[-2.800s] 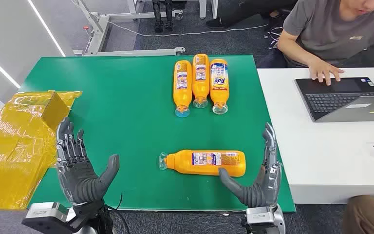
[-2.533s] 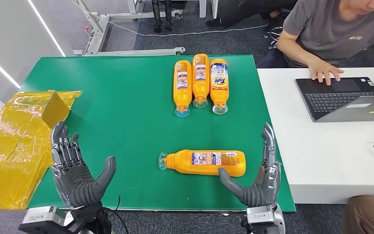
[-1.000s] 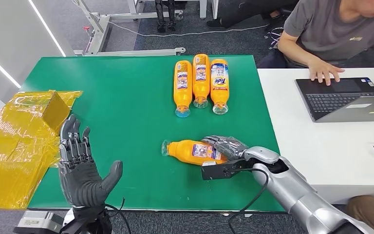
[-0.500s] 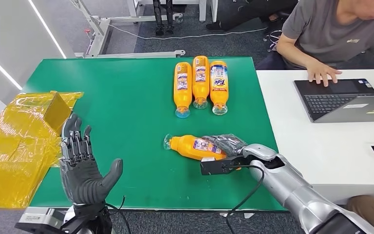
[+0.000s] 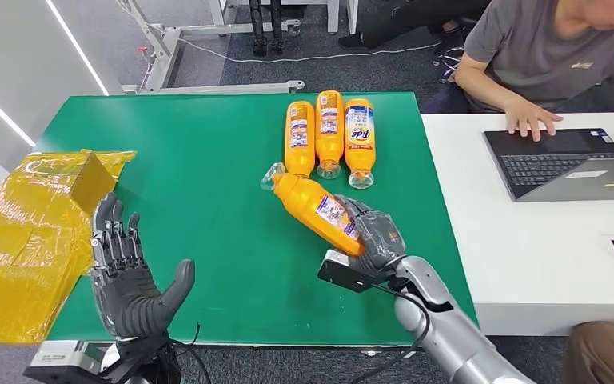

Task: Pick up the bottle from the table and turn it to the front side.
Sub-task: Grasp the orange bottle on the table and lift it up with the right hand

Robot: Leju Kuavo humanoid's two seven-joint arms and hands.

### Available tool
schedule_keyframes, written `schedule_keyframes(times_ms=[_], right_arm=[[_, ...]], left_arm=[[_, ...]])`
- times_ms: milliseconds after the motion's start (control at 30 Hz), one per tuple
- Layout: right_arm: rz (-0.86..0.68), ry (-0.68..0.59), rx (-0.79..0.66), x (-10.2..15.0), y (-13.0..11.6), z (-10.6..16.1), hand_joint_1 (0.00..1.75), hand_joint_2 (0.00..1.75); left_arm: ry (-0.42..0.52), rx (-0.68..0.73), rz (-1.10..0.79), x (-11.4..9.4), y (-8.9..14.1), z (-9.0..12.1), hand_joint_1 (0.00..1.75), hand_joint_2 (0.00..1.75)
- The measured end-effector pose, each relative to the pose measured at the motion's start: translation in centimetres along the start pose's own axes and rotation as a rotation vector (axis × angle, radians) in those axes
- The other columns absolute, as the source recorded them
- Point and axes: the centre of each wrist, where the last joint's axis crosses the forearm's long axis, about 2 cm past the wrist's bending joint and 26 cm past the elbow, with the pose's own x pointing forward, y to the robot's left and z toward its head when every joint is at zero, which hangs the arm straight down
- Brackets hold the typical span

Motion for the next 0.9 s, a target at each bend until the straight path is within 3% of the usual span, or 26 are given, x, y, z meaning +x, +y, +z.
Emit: schedule_keyframes(times_ms=[267,400,633,767,900], right_arm=[[-0.170,-0.142,-0.481,3.9,-0.7,1.1,1.75,1.75],[-0.221,-0.179,-0.580,5.3,-0.7,1.1,1.75,1.75],[-0.246,-0.218,-0.593,6.7,-0.8,1.1,1.75,1.75],[-0.234,-0.260,-0.474,7.5,-0.6,0.7,1.75,1.75],[-0.222,-0.337,-0.347,8.7,-0.2,0.1,1.75,1.75]], left_arm=[[0.004,0.048,-0.022,0.0,0.1,-0.1,0.00,1.75],[0.005,0.049,-0.018,0.0,0.1,-0.1,0.00,1.75],[0.045,-0.001,0.081,-0.1,-0.2,0.1,0.00,1.75],[0.117,-0.115,0.254,-0.3,-0.9,0.5,0.00,1.75],[0.133,-0.181,0.327,-0.7,-1.4,0.2,0.00,1.75]])
